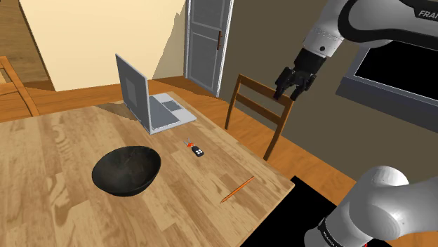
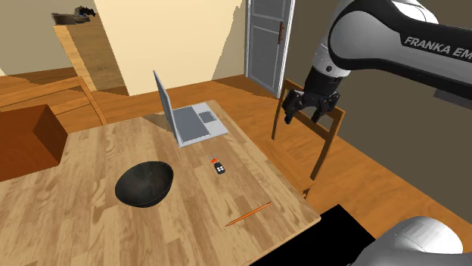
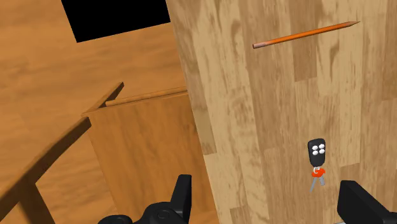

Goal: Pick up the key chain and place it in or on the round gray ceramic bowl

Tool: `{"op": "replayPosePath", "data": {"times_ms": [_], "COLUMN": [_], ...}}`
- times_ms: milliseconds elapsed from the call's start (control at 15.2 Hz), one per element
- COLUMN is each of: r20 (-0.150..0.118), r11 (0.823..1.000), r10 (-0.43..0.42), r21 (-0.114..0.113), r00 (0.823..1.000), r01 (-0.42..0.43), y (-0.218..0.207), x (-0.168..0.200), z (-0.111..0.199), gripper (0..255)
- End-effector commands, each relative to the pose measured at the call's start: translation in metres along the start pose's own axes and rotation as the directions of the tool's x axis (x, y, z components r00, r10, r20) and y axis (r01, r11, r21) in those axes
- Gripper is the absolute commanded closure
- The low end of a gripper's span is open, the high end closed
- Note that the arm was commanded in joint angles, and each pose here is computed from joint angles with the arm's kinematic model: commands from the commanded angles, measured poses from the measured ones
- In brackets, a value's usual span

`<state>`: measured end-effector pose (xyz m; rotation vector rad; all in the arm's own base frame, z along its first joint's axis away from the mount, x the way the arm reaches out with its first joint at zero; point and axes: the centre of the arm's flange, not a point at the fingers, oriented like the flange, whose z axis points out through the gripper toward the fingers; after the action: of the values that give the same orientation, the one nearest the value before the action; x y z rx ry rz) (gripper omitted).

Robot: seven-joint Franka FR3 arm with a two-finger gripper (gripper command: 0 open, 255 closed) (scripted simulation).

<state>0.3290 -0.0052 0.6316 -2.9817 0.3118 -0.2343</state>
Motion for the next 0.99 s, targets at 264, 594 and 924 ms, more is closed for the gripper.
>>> {"op": "replayPosePath", "data": {"times_ms": [264, 594, 924], "r20": [0.021, 0.046, 0.072], "r11": [1.000, 0.999, 0.998], "r10": [-0.002, -0.005, -0.006], "r21": [-0.019, -0.043, -0.067], "r00": [1.000, 0.999, 0.997], "r01": [0.003, 0.007, 0.011], "y": [-0.031, -0.068, -0.104], "x": [0.025, 0.055, 0.084], "z": [0.039, 0.090, 0.143], "gripper": [0, 0, 0]}}
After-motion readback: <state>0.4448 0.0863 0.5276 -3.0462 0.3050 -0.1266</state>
